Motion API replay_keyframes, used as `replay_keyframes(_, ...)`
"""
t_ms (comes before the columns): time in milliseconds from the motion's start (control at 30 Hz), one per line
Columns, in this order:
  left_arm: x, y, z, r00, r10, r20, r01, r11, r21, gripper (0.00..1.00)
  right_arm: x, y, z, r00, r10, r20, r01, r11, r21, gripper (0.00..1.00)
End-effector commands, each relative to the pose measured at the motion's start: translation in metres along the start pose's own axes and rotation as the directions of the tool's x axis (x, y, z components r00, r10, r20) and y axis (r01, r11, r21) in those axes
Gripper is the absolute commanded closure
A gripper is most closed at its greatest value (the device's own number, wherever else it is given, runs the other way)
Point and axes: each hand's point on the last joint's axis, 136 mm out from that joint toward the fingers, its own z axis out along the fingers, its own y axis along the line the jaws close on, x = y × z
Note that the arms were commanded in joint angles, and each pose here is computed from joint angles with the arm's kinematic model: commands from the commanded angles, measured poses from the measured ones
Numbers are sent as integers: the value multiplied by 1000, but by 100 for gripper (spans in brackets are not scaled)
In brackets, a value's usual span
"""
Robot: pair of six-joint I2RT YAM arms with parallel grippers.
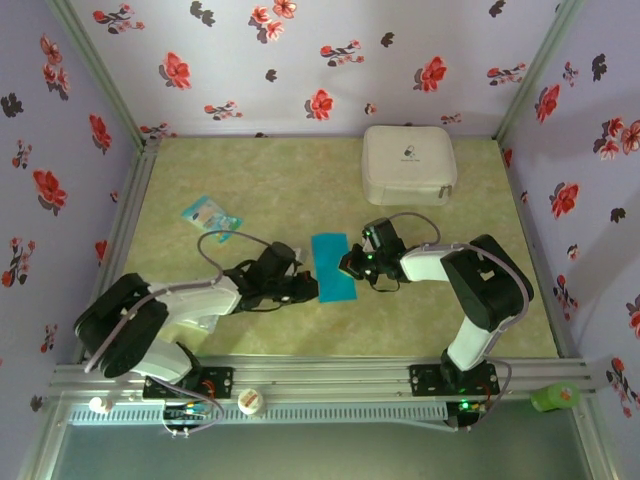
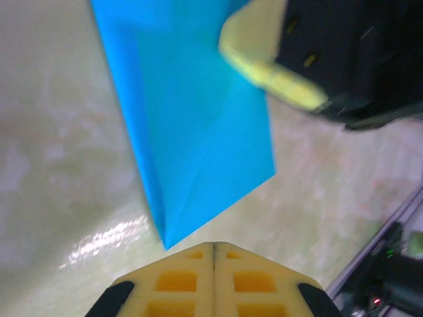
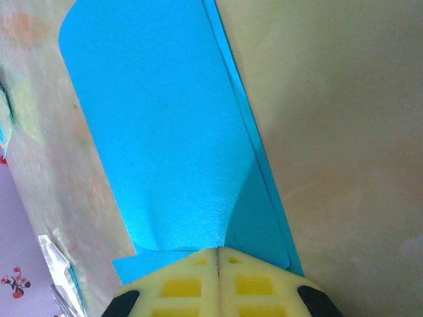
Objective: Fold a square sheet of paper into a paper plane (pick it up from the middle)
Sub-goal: Fold the triangle a second time at the center of the table.
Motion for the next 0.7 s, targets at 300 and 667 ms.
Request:
replay_keyframes(300,-35,-12,26,1000,-11,-20,12,998,59,98,14,-45,0,999,50,-19,-46,984,172,100)
replay_keyframes(667,-17,-22,55,991,40,-127,-30,996,84,100,14,-44,-1,999,49,-19,-45,985,169,100)
